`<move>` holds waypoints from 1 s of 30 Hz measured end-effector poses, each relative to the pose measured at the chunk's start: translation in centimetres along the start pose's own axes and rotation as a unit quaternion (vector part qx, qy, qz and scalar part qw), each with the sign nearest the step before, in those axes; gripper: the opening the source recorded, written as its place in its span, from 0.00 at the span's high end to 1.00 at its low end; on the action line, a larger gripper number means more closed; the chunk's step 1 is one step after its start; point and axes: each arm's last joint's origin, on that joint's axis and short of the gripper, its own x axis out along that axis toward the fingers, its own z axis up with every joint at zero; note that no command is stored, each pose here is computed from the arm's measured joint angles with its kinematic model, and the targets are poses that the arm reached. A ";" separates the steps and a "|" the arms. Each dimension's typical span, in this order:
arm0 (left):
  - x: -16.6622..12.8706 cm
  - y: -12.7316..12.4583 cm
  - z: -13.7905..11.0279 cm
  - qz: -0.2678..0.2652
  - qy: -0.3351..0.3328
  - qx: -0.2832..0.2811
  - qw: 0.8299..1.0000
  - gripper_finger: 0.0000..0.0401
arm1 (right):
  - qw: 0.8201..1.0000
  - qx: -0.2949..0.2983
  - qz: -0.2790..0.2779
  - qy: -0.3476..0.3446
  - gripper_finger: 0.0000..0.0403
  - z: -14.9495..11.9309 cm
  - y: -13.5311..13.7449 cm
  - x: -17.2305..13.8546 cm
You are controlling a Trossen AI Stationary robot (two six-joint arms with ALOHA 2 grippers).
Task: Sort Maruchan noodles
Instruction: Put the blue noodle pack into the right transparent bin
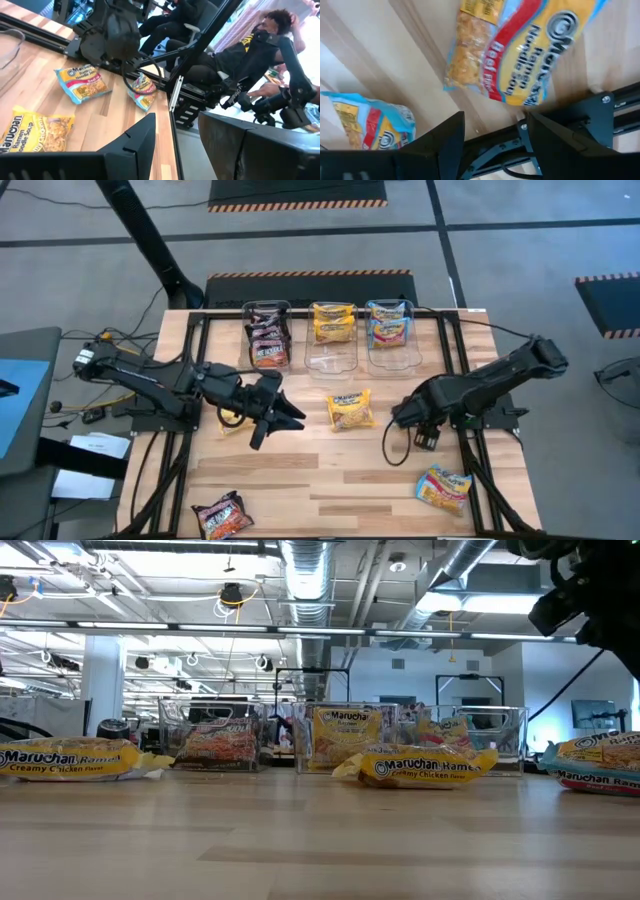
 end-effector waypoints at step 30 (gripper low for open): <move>0.0 -0.1 -0.1 0.017 -0.006 -0.021 1.000 0.66 | 0.981 0.120 0.107 -0.107 0.40 -0.4 -6.2 5.4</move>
